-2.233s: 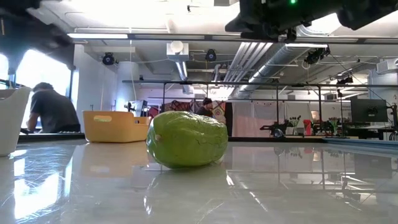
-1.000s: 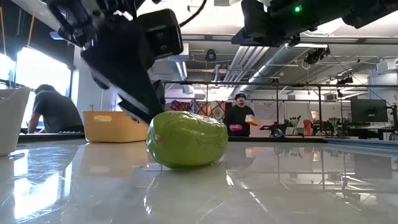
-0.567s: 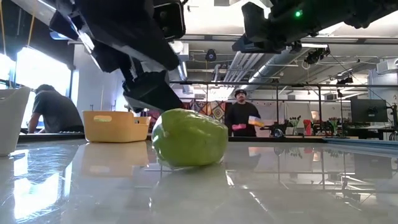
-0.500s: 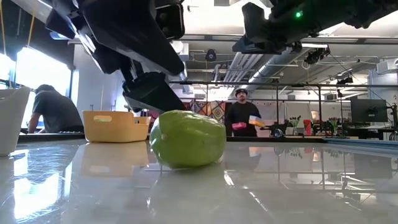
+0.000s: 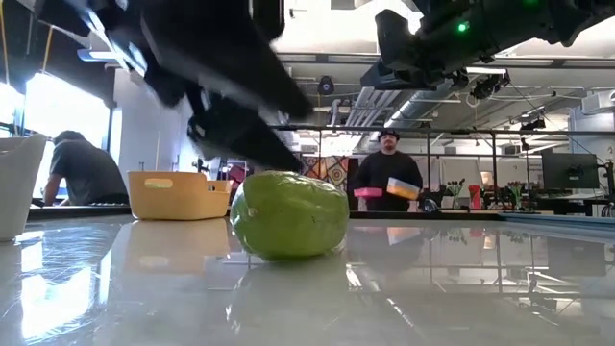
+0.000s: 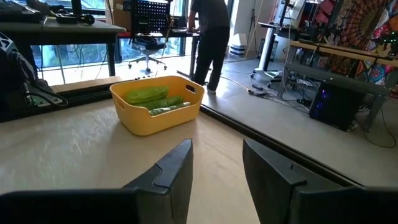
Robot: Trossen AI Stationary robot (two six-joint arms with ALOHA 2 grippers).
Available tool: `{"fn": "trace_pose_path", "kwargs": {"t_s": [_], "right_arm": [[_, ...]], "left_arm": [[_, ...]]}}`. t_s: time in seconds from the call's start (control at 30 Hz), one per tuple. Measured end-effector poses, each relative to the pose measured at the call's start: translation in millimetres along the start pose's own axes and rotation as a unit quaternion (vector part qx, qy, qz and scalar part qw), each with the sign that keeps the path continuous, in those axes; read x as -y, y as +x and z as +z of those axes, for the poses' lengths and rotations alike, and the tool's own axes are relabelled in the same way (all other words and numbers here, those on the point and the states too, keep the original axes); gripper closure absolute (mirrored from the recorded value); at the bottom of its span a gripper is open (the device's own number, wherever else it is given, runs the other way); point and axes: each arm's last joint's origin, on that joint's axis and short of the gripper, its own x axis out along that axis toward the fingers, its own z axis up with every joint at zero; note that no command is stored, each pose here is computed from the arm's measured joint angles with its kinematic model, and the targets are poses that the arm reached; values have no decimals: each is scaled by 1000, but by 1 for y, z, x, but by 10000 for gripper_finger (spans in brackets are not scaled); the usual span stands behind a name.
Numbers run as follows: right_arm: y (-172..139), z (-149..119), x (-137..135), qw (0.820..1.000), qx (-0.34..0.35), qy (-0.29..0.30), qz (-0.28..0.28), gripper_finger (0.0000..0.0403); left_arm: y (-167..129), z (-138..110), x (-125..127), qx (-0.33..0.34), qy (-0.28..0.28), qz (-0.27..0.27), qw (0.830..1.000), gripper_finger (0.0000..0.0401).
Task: Sort produce into baskets
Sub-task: Put the green cucumber into the yellow bin
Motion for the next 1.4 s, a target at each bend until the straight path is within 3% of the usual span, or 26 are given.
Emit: {"fn": "trace_pose_path", "kwargs": {"t_s": [0.3, 0.53, 0.7, 0.9, 1.13, 1.27, 1.4], "right_arm": [[0, -1, 0, 1000, -2, -4, 1, 272], [0, -2, 0, 1000, -6, -5, 4, 272], [0, -2, 0, 1000, -6, -5, 5, 272], [0, -2, 0, 1000, -7, -7, 7, 272], [-9, -4, -9, 997, -27, 2, 68, 260], [-23, 9, -23, 988, -112, 31, 105, 224], [-36, 19, -34, 963, -248, 57, 84, 185]], "left_arm": [[22, -1, 5, -12, 21, 21, 999, 105], [20, -16, -8, -76, 47, 107, 990, 105], [16, -9, -11, -70, 47, 123, 989, 105], [9, -3, -11, -54, 116, 150, 980, 105], [7, -7, -15, -41, 146, 188, 970, 123], [7, -20, -26, -35, 151, 186, 970, 164], [9, -26, -34, -21, 156, 131, 979, 217]]}}
